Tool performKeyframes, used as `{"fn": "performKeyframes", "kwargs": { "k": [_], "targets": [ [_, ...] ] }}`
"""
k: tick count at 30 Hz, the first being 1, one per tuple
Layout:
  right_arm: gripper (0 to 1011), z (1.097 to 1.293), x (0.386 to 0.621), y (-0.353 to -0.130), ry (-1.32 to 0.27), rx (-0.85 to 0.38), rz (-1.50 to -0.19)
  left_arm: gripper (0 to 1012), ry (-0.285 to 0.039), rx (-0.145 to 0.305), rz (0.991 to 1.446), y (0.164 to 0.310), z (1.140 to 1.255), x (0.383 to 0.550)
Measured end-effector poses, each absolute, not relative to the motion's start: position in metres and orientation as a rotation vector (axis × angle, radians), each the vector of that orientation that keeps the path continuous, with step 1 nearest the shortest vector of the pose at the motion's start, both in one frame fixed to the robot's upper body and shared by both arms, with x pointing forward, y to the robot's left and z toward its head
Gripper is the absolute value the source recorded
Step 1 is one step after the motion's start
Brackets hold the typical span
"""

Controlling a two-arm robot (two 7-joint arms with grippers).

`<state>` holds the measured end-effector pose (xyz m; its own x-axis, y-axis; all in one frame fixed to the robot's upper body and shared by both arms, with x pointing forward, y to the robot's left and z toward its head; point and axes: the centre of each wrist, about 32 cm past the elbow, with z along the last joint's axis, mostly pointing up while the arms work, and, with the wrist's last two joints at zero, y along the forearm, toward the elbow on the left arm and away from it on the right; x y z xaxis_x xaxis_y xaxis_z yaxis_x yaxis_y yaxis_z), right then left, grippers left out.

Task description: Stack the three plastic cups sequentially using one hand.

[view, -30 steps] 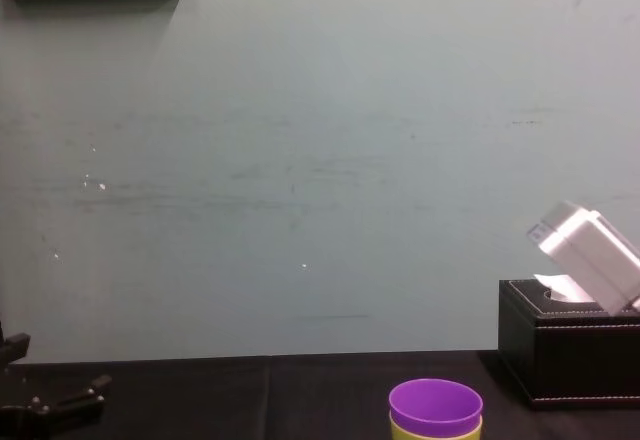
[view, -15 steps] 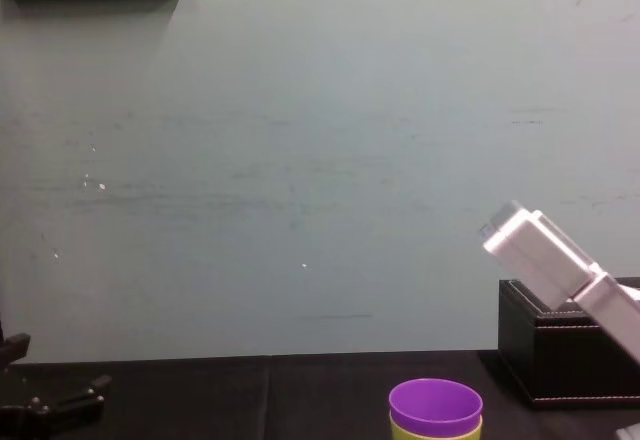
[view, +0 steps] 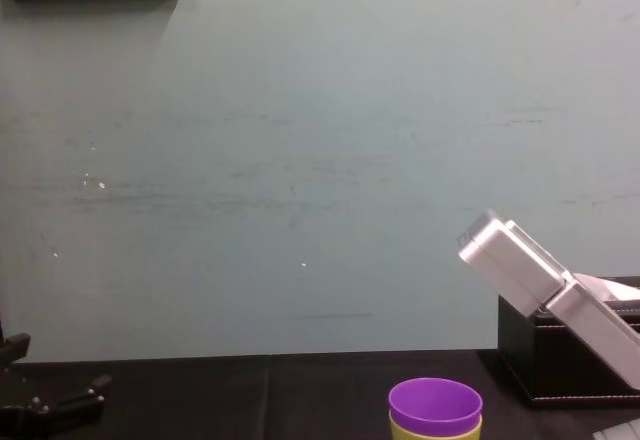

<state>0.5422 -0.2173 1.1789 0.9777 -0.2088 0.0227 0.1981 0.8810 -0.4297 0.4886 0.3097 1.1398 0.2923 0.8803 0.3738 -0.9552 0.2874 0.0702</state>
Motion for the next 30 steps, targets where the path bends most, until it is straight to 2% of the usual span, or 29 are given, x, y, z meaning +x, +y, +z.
{"fn": "performKeyframes", "kwargs": {
  "k": [8, 18, 30],
  "targets": [
    [982, 1.1794, 0.5421, -0.2176, 0.023, -0.445, -0.211, 1011, -0.285, 0.304, 1.248, 0.3097, 1.1398, 0.4886],
    [756, 1.1795, 0.5419, -0.2179, 0.022, -0.445, -0.211, 1011, -0.285, 0.304, 1.248, 0.3096, 1.1398, 0.4886],
    [718, 1.1798, 0.5418, -0.218, 0.022, -0.444, -0.21, 1011, -0.285, 0.304, 1.248, 0.3097, 1.1398, 0.4886]
  ]
}}
